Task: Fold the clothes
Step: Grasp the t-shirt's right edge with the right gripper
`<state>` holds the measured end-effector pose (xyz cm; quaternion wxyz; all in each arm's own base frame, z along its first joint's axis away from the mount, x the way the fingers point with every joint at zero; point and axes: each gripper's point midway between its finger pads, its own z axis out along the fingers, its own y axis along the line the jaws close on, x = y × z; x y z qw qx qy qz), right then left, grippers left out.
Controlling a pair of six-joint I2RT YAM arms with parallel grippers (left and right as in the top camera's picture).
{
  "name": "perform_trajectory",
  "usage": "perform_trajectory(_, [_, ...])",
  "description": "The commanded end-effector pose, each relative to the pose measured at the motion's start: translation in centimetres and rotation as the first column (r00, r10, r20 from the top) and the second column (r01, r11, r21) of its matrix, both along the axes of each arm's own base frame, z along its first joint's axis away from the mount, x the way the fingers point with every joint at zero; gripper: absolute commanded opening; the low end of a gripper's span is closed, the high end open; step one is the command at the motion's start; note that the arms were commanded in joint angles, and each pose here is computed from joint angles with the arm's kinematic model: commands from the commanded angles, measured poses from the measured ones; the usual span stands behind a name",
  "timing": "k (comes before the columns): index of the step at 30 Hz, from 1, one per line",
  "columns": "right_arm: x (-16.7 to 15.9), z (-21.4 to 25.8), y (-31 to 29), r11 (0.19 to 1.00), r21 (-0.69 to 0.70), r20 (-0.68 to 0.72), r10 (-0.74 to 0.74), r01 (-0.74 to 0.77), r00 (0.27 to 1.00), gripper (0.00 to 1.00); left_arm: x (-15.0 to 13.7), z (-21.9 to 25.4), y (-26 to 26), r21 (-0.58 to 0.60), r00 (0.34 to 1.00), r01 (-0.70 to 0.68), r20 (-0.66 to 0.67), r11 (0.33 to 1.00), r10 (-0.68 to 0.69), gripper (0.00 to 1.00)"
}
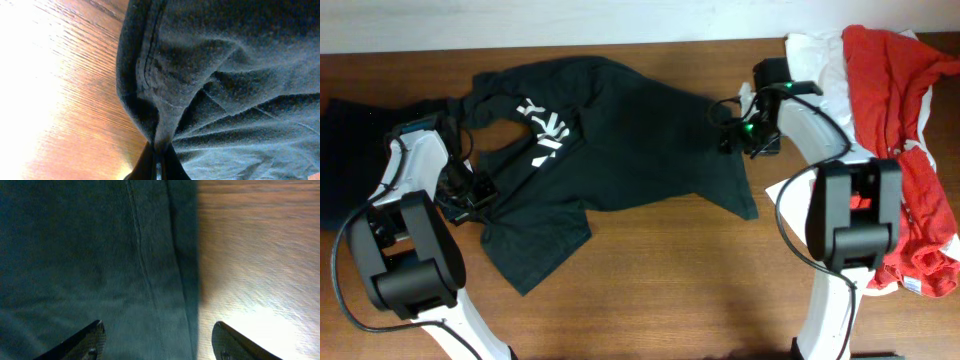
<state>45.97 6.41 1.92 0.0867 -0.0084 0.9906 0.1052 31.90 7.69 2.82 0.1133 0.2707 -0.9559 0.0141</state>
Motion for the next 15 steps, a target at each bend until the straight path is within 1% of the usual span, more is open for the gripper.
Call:
perform_trajectory(1, [-0.2,-3.0,0.8,0.999,-0.042,-0.033,0.023,-0.025,0.999,0.68,0.2,1.0,0.7,0.03,1.0,0.012,0.023,0.999,-0.013,0.0])
perform_trajectory(2, [0.2,-3.5,0.5,0.997,-0.074,-0.023,0.023,-0.025,0.999,0.65,0.2,1.0,0.7,0.03,1.0,0.012,0.024,0.999,-0.013,0.0])
perform_trajectory(3, [0.6,-3.9,0.3,0.994,-0.105,-0.007,0.023,-0.024,1.0,0.57,0.2,1.0,0.7,0.03,1.0,0.012,0.024,0.999,-0.013,0.0])
perform_trajectory(4, [0.9,-4.2,-0.2,0.99,-0.139,0.004,0.019,-0.018,1.0,0.42,0.2,1.0,0.6,0.03,1.0,0.012,0.022,0.999,-0.013,0.0])
perform_trajectory(5, [1.3,-4.3,-0.7,0.986,-0.168,0.016,0.013,-0.011,1.0,0.12,0.0,1.1,0.6,0.028,1.0,0.013,0.017,1.0,-0.013,0.0])
perform_trajectory(6, [1.7,-4.3,-1.2,0.981,-0.196,0.034,0.008,-0.002,0.999,0.04,-0.2,1.1,0.6,0.026,1.0,0.013,0.009,1.0,-0.013,0.0])
perform_trajectory(7, [2.4,-4.0,-1.3,0.979,-0.205,0.062,0.005,0.008,0.998,0.04,-0.3,1.1,0.5,0.024,1.0,0.013,0.002,1.0,-0.013,0.0])
perform_trajectory(8, [3.9,-3.1,-1.6,0.979,-0.202,0.113,-0.004,0.027,0.994,0.04,-0.4,1.2,0.5,0.024,1.0,0.013,-0.001,1.0,-0.013,0.0])
perform_trajectory(9, [6.3,-1.0,-2.9,0.97,-0.214,0.196,-0.074,0.116,0.978,0.04,-0.4,1.2,0.5,0.023,1.0,0.013,-0.003,1.0,-0.013,0.0])
perform_trajectory(10, [9.0,1.7,-3.8,0.968,-0.193,0.289,-0.101,0.161,0.952,0.04,-0.7,1.2,0.4,0.02,1.0,0.013,-0.012,1.0,-0.013,0.0])
perform_trajectory(11, [10.4,3.4,-4.2,0.967,-0.18,0.338,-0.11,0.179,0.935,0.04,-0.8,1.3,0.4,0.019,1.0,0.014,-0.019,1.0,-0.013,0.0])
perform_trajectory(12, [12.6,6.7,-4.9,0.965,-0.158,0.42,-0.125,0.208,0.899,0.56,-0.9,1.3,0.4,0.018,1.0,0.014,-0.023,1.0,-0.013,0.0])
perform_trajectory(13, [12.6,7.0,-5.0,0.965,-0.159,0.418,-0.126,0.209,0.9,0.81,-0.9,1.3,0.4,0.018,1.0,0.013,-0.023,1.0,-0.013,0.0])
perform_trajectory(14, [12.0,6.7,-5.0,0.965,-0.165,0.394,-0.125,0.204,0.911,0.9,-0.9,1.3,0.4,0.018,1.0,0.014,-0.023,1.0,-0.013,0.0])
perform_trajectory(15, [10.5,5.8,-5.1,0.964,-0.182,0.328,-0.124,0.191,0.936,0.99,-0.9,1.3,0.4,0.018,1.0,0.014,-0.022,1.0,-0.013,0.0])
